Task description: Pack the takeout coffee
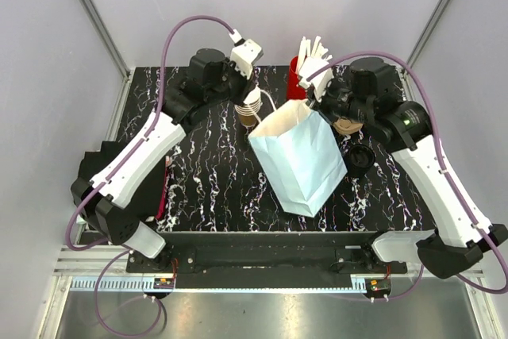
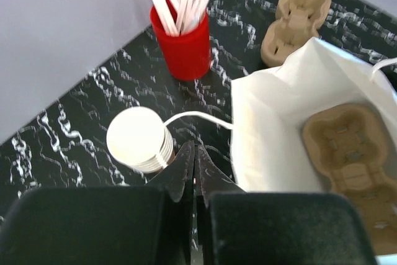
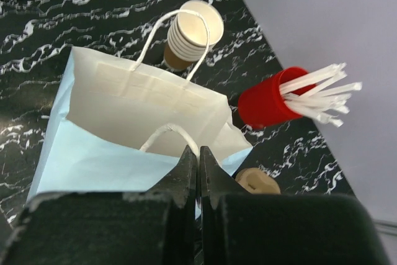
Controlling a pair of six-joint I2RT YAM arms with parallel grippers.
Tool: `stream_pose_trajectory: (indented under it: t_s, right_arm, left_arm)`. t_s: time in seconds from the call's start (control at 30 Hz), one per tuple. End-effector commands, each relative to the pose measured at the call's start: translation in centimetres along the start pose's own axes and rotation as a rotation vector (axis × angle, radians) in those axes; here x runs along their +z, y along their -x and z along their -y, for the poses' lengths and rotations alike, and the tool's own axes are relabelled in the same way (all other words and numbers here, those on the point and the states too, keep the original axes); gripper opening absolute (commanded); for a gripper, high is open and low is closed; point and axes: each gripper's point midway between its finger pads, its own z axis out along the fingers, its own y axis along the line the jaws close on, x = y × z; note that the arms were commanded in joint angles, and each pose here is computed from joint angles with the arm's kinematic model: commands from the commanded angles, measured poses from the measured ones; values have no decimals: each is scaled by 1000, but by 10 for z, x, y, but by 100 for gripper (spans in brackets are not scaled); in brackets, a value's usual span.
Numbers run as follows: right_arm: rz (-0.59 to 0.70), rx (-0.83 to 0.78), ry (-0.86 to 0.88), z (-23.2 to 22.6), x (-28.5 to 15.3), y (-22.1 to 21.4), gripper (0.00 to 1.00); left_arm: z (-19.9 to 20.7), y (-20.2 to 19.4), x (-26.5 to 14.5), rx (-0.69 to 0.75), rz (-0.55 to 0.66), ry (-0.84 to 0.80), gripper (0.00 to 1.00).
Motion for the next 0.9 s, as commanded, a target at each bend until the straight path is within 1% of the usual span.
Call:
stream_pose_trajectory:
  t_s: [0.0,0.07,0.17,0.2,0.27,0.3,0.33,0.43,0.5,0.53,0.6,0.7,0.73,0.87]
  right_arm:
    - [18,-2,-1,-5,-1,-1,0]
    - [26,4,10,-6,-2,2,0]
    - [31,8,24,-8,-3,5,0]
    - [32,6,23,-8,-4,6,0]
    - [32,5,25,-9,-6,5,0]
    - [31,3,26,-10,-8,3,0]
    - [27,0,26,-11,-9,2,0]
    - [19,-4,29,-15,-13,-4,0]
    - [14,-6,30,-17,-16,-7,0]
    - [10,-8,35,-19,-17,-9,0]
    - [10,-8,44,-23,-21,-12,0]
    - [1,-6,71,-33,-24,-21,0]
    - [6,-5,84,-37,-24,-22,0]
    - [-19,0,133,-52,-24,-39,0]
  left_arm:
    - [-8,-11,-4,30,4,49,0]
    - [-11,-15,-3,34,-5,58,1]
    - [-23,-21,0,19,-22,87,20]
    - [-25,-24,2,-3,-28,83,34]
    - [-34,-28,3,-34,-40,79,37]
    - [-37,-31,4,-42,-47,79,41]
    - [-40,-34,5,-48,-51,80,44]
    - [-47,-41,9,-87,-64,48,46]
    - [-47,-46,15,-125,-68,-11,49]
    - [-47,-40,16,-132,-55,-27,55]
    - [-46,-44,26,-156,-67,-82,60]
    - [-38,-39,36,-167,-66,-169,66]
    - [-31,-37,37,-171,-65,-210,70]
    - [-24,-23,47,-177,-45,-288,73]
